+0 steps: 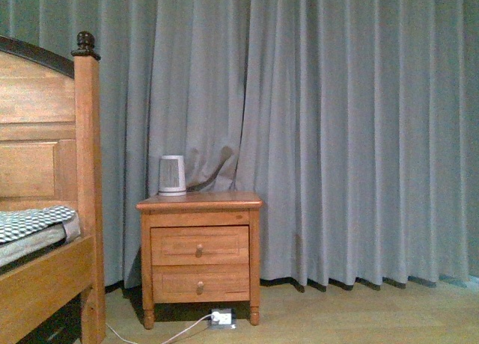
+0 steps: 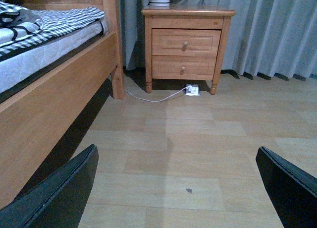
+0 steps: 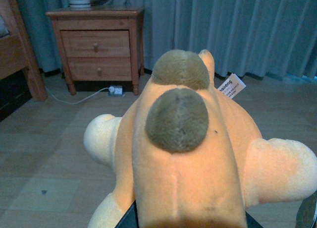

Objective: Put away toys

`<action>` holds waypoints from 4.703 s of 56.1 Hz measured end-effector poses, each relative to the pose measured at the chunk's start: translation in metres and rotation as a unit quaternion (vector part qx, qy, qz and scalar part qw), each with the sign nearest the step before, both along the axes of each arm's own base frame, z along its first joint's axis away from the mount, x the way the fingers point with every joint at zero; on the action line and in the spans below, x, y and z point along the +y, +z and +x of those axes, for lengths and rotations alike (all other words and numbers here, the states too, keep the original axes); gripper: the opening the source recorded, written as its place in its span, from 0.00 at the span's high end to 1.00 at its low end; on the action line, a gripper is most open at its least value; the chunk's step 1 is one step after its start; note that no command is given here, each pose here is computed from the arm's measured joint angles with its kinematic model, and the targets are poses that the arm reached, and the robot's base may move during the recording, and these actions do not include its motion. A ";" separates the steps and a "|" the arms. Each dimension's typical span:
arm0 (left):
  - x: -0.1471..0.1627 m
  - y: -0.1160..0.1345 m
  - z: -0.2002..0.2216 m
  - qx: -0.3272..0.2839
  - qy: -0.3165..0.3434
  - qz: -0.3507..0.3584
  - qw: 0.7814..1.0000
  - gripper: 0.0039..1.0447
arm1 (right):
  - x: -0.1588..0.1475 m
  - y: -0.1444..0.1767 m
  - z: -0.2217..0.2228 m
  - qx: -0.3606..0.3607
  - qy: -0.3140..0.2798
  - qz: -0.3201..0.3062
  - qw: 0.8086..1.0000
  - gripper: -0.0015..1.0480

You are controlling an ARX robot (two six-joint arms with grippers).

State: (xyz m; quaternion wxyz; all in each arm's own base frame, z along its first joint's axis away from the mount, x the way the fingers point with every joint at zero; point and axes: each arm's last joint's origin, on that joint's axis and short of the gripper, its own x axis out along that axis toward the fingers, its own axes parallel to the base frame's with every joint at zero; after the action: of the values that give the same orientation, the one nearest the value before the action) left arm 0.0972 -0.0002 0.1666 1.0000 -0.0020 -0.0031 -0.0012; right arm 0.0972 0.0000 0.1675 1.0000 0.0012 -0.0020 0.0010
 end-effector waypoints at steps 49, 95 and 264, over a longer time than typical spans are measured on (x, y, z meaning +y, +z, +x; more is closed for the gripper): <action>0.000 0.000 0.000 0.000 0.000 0.000 1.000 0.06 | 0.000 0.000 0.000 0.000 -0.001 0.000 1.000 0.92; 0.000 0.000 0.000 0.000 0.000 0.000 1.000 0.06 | 0.000 0.000 0.000 0.000 0.000 0.000 1.000 0.92; 0.000 0.000 0.000 0.000 0.000 0.000 1.000 0.06 | 0.000 0.000 0.000 0.000 -0.001 0.000 1.000 0.92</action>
State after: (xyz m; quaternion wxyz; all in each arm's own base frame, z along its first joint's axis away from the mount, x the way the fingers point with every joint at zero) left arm 0.0972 -0.0002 0.1666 1.0000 -0.0020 -0.0031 -0.0012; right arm 0.0972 0.0000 0.1675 1.0000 0.0012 -0.0020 0.0000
